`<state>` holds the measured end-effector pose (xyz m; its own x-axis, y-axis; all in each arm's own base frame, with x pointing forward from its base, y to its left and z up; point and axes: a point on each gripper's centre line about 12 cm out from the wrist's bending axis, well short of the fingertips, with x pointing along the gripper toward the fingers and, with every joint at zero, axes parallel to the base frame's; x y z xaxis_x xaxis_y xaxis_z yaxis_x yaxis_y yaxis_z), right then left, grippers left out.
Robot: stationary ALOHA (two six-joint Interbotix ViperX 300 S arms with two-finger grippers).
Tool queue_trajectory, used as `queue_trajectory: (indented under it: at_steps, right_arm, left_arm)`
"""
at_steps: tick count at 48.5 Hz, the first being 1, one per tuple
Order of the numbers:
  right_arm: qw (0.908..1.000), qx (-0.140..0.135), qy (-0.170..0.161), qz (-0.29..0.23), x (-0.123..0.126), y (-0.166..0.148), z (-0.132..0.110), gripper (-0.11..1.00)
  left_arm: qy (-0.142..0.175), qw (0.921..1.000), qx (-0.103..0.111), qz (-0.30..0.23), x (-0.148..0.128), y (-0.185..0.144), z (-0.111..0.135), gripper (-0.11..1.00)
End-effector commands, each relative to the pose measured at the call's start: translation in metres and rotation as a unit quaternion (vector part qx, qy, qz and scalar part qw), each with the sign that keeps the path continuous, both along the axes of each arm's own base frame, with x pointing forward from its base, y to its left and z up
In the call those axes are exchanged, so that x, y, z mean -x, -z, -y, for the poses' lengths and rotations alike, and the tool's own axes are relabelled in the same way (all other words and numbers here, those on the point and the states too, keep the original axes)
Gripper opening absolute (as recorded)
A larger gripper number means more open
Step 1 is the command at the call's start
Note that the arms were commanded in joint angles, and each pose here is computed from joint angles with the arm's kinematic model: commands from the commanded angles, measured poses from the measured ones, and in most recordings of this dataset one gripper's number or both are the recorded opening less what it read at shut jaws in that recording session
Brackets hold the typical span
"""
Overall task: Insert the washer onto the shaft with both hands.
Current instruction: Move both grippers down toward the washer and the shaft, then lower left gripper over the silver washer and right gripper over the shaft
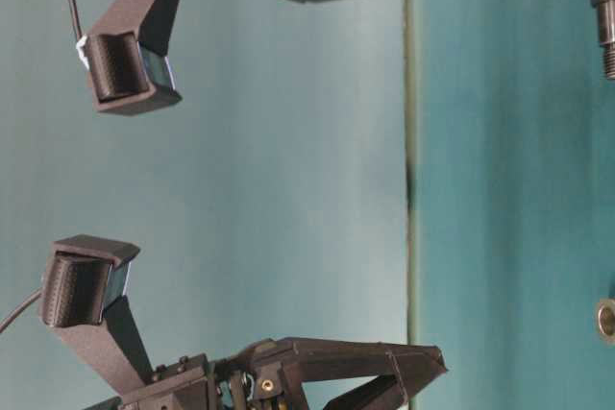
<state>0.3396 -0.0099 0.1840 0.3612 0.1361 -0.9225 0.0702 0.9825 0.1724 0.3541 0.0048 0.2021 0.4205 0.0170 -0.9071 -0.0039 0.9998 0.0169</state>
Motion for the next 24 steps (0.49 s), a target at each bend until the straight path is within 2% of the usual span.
queue_trajectory:
  at_steps: [1, 11, 18, 24]
  right_arm:
    - [0.9999, 0.003, -0.006, 0.011, -0.003, -0.002, 0.005, -0.1]
    - [0.9999, 0.008, -0.009, -0.003, -0.006, 0.008, 0.014, -0.1]
    - [0.9998, 0.012, -0.017, -0.006, -0.008, 0.014, 0.015, -0.08]
    - [0.9994, 0.016, -0.03, -0.006, -0.008, 0.015, 0.015, 0.0]
  left_arm:
    - [0.0, 1.0, -0.001, 0.007, 0.0, -0.004, -0.001, 0.02]
    - [0.0, 1.0, -0.001, 0.002, -0.001, -0.001, -0.001, 0.02]
    - [0.0, 0.9998, -0.001, 0.019, -0.005, -0.001, -0.001, 0.02]
    - [0.001, 0.9997, -0.001, 0.025, -0.007, 0.0, -0.001, 0.02]
